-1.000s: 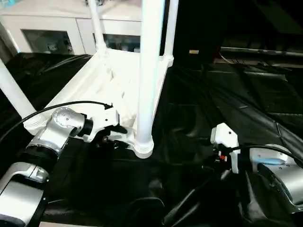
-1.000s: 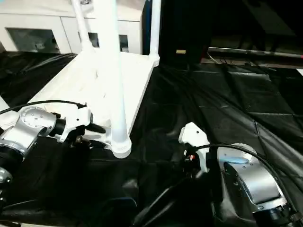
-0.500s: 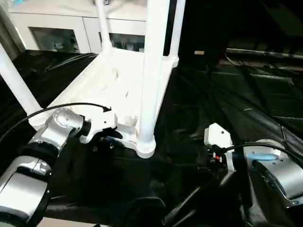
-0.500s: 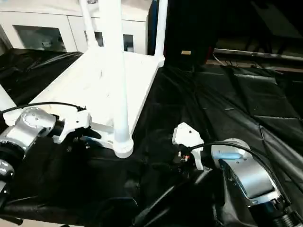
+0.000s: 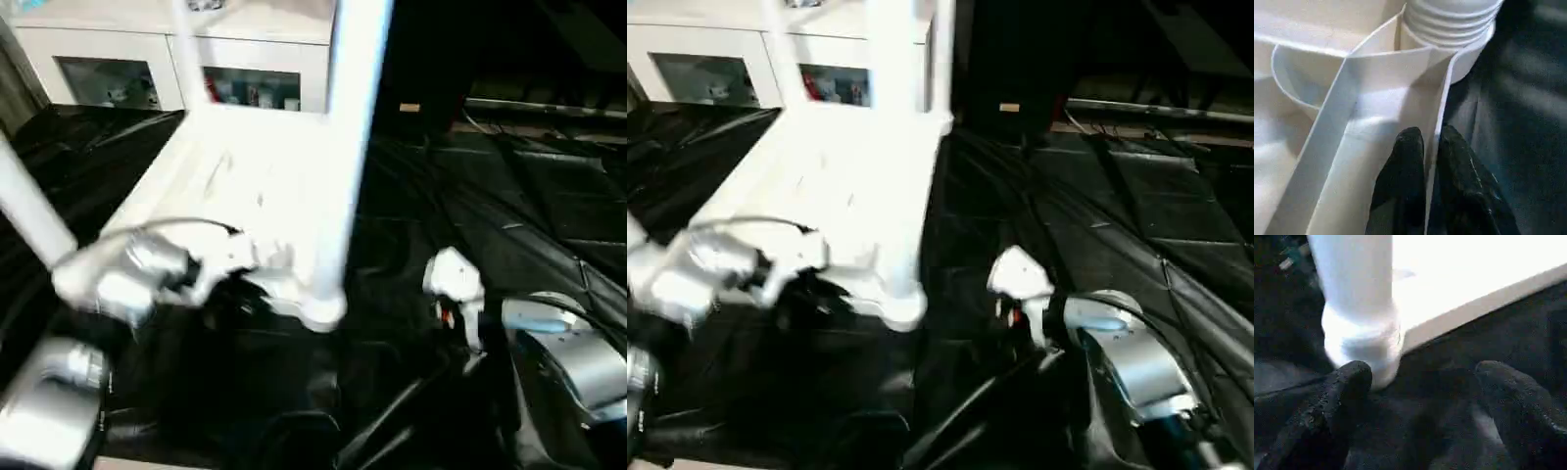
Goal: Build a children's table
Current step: Rotate table base
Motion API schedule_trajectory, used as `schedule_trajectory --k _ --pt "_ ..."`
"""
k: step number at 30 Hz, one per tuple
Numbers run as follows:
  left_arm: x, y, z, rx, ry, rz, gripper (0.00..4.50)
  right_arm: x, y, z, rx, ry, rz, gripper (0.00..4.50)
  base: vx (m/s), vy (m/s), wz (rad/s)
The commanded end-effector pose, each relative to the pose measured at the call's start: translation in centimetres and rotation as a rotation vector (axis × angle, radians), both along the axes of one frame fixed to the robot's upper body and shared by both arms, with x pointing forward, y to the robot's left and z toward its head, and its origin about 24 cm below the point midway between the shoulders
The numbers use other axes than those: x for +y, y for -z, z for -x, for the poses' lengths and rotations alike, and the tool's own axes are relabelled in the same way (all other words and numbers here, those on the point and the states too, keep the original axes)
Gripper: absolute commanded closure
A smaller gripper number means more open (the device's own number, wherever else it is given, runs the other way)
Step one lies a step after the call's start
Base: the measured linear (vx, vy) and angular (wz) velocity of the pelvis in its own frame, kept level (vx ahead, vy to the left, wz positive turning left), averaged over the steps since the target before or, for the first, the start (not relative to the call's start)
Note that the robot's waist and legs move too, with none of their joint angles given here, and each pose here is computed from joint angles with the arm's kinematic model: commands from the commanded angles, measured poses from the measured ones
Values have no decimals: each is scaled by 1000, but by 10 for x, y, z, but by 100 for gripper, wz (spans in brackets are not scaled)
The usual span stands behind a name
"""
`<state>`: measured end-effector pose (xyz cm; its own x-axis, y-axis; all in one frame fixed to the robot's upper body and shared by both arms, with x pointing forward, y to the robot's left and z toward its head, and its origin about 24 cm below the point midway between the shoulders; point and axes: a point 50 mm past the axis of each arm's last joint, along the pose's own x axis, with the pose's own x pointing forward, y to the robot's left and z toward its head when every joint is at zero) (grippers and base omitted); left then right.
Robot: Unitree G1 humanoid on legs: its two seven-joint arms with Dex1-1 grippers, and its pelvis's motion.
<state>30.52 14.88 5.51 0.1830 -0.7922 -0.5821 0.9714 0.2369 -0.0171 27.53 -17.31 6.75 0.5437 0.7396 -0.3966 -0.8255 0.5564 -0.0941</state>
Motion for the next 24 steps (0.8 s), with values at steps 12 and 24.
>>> schedule_trajectory --k 12,24 --pt "-20 16 21 -45 -76 -88 450 4 5 -1 28 29 -66 39 0 0 0" --pt "-12 12 19 -46 -35 -83 450 24 4 -20 21 -41 -82 0 0 0 0"
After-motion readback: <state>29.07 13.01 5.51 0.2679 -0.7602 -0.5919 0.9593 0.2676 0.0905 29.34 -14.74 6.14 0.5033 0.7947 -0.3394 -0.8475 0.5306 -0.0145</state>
